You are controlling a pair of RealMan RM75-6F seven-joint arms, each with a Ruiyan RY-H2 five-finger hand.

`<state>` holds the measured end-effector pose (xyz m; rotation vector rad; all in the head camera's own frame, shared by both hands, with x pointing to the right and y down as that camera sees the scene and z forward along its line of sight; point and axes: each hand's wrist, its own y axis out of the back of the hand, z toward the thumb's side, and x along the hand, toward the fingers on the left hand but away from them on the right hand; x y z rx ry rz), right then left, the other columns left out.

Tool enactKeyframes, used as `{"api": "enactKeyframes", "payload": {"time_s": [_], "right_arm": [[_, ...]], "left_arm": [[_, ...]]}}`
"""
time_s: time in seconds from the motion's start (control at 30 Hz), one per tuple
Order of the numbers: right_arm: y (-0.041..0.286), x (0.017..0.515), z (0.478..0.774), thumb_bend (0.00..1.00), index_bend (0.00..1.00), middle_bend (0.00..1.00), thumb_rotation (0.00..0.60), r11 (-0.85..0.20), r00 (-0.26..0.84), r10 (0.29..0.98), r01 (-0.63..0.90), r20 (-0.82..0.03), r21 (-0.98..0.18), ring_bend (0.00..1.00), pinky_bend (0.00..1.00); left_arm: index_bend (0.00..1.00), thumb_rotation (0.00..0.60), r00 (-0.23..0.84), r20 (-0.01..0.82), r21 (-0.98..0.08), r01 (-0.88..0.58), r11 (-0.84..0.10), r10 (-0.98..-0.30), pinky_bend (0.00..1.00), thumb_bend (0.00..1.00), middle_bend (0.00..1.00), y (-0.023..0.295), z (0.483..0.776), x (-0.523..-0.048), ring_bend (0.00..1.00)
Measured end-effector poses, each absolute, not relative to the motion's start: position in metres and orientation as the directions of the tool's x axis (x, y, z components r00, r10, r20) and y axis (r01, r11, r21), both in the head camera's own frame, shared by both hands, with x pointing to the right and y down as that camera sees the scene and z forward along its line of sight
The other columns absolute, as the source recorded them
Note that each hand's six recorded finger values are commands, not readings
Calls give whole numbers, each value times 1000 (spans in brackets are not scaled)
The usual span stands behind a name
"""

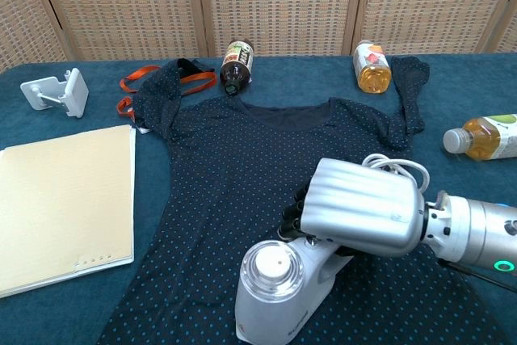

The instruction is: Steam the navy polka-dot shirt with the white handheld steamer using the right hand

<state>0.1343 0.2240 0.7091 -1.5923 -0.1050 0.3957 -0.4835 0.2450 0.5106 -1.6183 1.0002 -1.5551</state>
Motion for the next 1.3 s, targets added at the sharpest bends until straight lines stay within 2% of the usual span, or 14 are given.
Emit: {"api": "enactKeyframes", "payload": {"time_s": [0.17, 0.73, 1.1, 1.3], "right_arm": [[210, 160, 713, 1000, 873, 717, 600, -51, 914, 337, -220, -224, -974, 724, 940], [155, 256, 716, 1000, 873, 717, 600, -64, 792, 510, -354, -336, -933, 724, 940], [122, 238, 708, 1000, 873, 718, 600, -93, 741, 626, -238, -243, -967, 724, 940], [127, 221, 721, 1000, 873, 717, 600, -115, 733, 624, -256, -271, -960, 724, 940]], "left_arm": [[0, 600, -3, 483, -873, -75, -481, -876, 0, 0, 0, 245, 511, -483, 0], [0, 600, 7, 488, -870, -65, -488, -873, 0, 0, 0, 247, 513, -476, 0], [0, 600, 6, 487, -871, -72, -486, -874, 0, 0, 0, 247, 512, -476, 0], [0, 600, 3, 483, -873, -80, -482, -876, 0, 0, 0, 246, 510, -478, 0]]}}
